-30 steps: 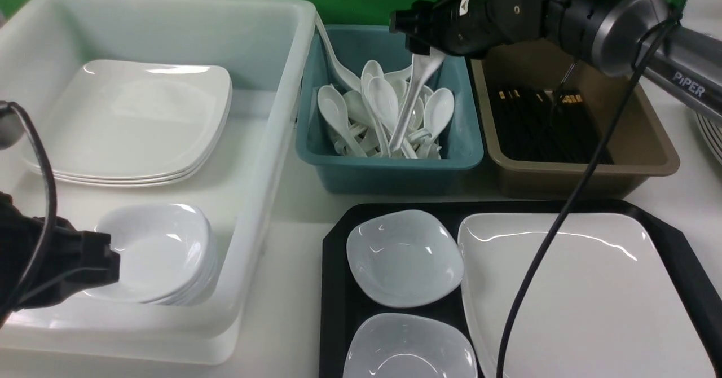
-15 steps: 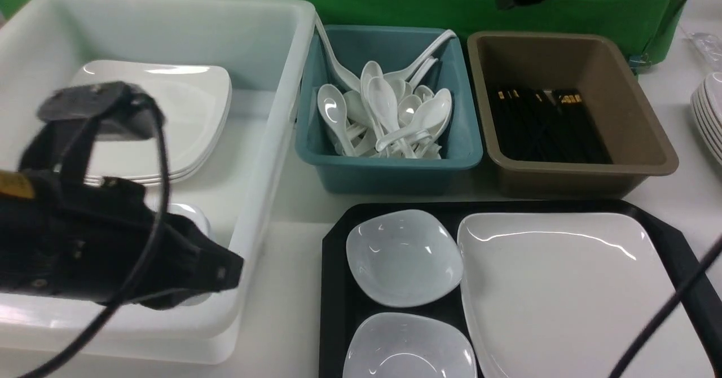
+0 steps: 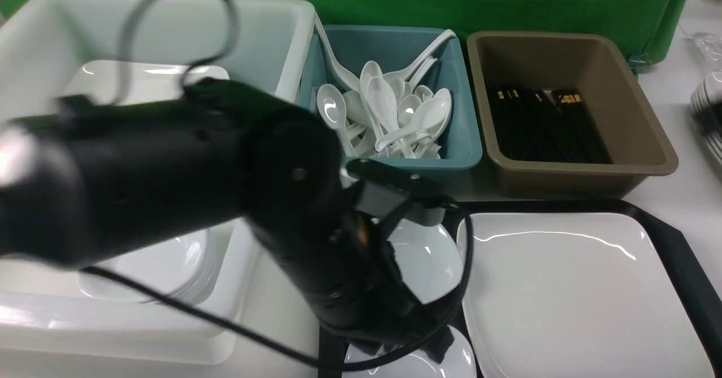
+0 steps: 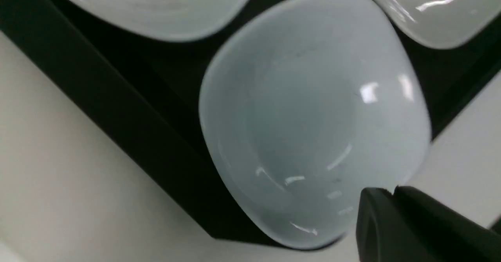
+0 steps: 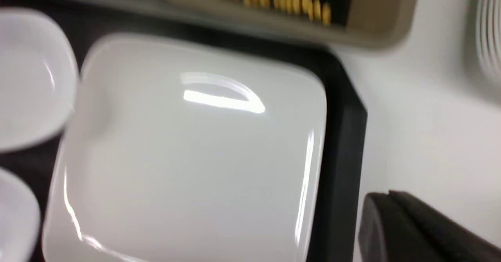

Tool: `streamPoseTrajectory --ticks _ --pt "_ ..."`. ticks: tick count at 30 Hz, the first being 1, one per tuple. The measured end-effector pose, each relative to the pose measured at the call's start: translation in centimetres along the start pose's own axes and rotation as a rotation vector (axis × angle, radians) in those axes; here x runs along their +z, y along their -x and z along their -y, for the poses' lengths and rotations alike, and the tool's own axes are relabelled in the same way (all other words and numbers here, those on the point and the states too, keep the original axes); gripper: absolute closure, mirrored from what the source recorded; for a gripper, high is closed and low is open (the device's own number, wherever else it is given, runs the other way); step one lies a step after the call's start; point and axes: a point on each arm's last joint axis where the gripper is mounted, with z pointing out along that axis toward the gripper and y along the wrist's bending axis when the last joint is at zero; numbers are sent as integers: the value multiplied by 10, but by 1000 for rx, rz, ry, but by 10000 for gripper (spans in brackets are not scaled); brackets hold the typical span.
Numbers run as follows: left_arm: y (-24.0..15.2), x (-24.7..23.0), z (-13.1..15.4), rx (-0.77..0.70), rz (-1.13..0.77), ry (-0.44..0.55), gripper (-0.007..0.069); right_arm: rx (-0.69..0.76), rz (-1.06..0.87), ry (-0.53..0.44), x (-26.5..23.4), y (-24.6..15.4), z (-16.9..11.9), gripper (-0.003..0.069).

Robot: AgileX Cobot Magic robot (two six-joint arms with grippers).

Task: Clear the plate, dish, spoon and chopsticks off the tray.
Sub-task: Use the left arm to grab a small plate from the dinner plate

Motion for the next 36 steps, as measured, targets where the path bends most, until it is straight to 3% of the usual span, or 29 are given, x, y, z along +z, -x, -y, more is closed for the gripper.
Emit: streamPoseTrajectory --ticks 5,8,15,20,26,30,33,34,35,36 --pt "16 27 -10 54 -37 96 538 24 16 37 -5 -64 -3 641" --pt "22 43 -16 82 -48 139 441 34 37 70 -9 -89 -7 641" --pt "27 69 -24 118 -59 192 172 19 96 86 -19 -105 -8 641" --pt "27 77 -26 88 -68 200 80 20 102 87 -19 -105 -8 641" --pt "27 91 -27 64 -88 185 84 11 123 87 -20 -103 -8 641" --pt "25 97 -26 38 -117 164 137 10 133 86 -20 -103 -8 641" --pt "21 97 -26 30 -162 165 299 10 136 86 -20 -102 -8 641" --pt "21 97 -26 30 -162 165 311 10 136 86 -20 -102 -8 641" --pt "19 96 -26 27 -184 165 393 10 136 86 -20 -102 -8 641" --pt "19 95 -26 25 -190 164 404 10 136 86 -20 -102 -8 641"
